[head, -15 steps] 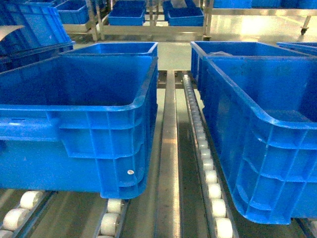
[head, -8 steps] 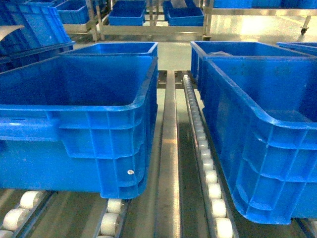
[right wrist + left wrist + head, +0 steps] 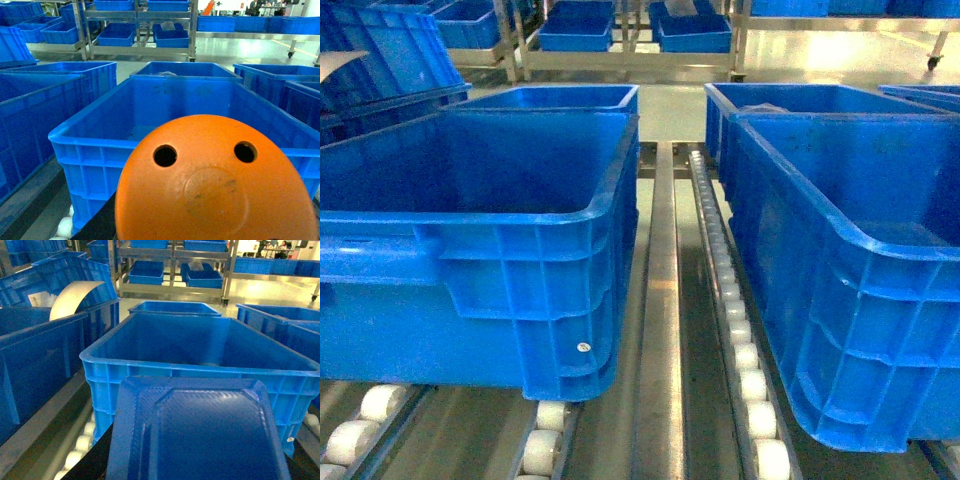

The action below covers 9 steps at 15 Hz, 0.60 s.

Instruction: Sort blue parts and orange caps into right shelf containers

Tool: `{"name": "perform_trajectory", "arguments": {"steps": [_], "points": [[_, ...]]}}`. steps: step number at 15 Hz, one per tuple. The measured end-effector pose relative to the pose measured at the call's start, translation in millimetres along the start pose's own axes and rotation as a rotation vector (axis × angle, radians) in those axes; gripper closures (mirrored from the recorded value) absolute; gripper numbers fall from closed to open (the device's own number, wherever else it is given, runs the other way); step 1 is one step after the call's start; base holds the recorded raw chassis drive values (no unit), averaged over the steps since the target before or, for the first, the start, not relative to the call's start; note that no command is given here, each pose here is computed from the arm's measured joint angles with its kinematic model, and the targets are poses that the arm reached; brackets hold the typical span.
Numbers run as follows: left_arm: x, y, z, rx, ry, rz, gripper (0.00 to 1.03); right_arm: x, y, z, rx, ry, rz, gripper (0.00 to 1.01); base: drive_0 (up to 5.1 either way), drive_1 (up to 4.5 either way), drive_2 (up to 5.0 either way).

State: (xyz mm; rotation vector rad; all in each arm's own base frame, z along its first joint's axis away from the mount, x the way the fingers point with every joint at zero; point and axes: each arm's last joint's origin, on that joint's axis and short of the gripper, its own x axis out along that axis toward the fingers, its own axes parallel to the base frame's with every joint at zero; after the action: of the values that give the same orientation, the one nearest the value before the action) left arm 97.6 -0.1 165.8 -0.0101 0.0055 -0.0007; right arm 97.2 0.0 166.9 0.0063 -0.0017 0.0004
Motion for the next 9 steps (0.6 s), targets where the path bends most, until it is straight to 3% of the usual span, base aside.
{"name": "perform_trajectory", "arguments": {"steps": [2,6,8,9], "points": [[0.0,0.0,0.0,0.000,0.000,0.000,0.62,0.0,0.0,0.0,0.000,0.000,0.000,0.58,0.0,0.00,0.0],[-1.0,-2.4,13.4,0.006,-0.146,0.060,0.62,-1.2,0.3,10.8,-0.050,-0.120,-0.021,0.58,0.0,0.00,0.0],[-0.8,-4.7,16.9,-0.001,-0.182,0.061,0.62,-0.9,0.6,8.0,-0.055,-0.095,-0.014,0.58,0.0,0.00,0.0],[2.9,-6.7,17.4,0.000,-0.176,0.068,0.62,-0.9,0.7,11.6,-0.057,-0.136,-0.014,0.58,0.0,0.00,0.0]]}}
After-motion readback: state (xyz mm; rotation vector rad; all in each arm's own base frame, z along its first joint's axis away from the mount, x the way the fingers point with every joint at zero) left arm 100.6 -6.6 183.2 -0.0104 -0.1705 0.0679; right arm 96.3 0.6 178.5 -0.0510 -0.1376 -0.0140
